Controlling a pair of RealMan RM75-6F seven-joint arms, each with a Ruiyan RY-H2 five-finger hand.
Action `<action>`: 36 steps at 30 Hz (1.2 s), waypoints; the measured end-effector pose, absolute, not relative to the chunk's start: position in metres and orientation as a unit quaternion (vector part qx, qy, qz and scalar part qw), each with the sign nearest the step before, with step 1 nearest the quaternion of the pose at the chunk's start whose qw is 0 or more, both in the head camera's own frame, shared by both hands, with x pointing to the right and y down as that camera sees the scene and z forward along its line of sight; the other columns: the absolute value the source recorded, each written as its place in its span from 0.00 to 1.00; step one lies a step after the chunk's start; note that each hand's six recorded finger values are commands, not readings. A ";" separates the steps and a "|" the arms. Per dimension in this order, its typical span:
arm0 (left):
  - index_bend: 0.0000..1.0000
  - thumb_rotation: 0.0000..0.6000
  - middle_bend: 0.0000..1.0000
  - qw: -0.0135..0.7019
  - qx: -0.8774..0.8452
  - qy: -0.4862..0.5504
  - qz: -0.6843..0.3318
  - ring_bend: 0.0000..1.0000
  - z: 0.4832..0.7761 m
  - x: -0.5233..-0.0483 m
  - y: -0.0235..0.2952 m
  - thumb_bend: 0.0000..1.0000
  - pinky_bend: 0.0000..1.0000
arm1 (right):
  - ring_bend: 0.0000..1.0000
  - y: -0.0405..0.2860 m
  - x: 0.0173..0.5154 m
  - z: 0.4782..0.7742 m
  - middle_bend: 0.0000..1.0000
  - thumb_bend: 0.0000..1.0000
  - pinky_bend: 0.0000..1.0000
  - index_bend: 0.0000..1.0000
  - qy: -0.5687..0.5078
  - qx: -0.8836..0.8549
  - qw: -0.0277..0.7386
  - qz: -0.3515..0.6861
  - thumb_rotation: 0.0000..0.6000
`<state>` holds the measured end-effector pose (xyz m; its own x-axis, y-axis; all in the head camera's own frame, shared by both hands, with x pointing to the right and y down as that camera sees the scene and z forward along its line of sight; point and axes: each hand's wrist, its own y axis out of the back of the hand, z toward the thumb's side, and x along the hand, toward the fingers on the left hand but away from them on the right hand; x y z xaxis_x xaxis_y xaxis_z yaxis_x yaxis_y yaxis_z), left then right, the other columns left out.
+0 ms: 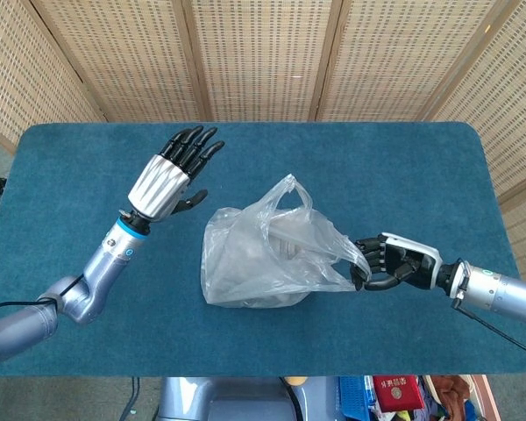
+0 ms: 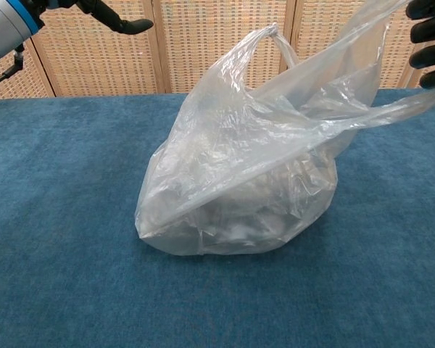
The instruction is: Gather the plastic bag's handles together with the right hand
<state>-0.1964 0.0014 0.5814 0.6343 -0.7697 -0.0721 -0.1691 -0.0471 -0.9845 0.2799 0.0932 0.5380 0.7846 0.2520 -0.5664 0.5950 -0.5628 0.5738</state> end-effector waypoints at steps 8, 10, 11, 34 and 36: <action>0.00 1.00 0.00 0.676 -0.633 0.310 -0.215 0.00 0.582 -0.184 -0.001 0.29 0.14 | 0.49 0.095 0.271 0.539 0.65 0.00 0.47 0.52 0.240 0.859 0.394 -0.221 1.00; 0.00 1.00 0.00 0.689 -0.626 0.299 -0.209 0.00 0.584 -0.181 -0.002 0.29 0.14 | 0.49 0.096 0.270 0.538 0.65 0.00 0.47 0.52 0.238 0.859 0.394 -0.223 1.00; 0.00 1.00 0.00 0.697 -0.622 0.292 -0.205 0.00 0.586 -0.179 -0.002 0.29 0.14 | 0.49 0.096 0.270 0.538 0.65 0.00 0.47 0.52 0.237 0.860 0.393 -0.223 1.00; 0.00 1.00 0.00 0.772 -0.592 0.174 -0.153 0.00 0.632 -0.097 0.034 0.31 0.15 | 0.49 0.101 0.269 0.534 0.65 0.00 0.47 0.52 0.227 0.865 0.382 -0.235 1.00; 0.02 1.00 0.00 0.775 -0.591 0.168 -0.146 0.00 0.633 -0.090 0.037 0.33 0.15 | 0.49 0.101 0.267 0.533 0.65 0.00 0.47 0.52 0.225 0.865 0.381 -0.235 1.00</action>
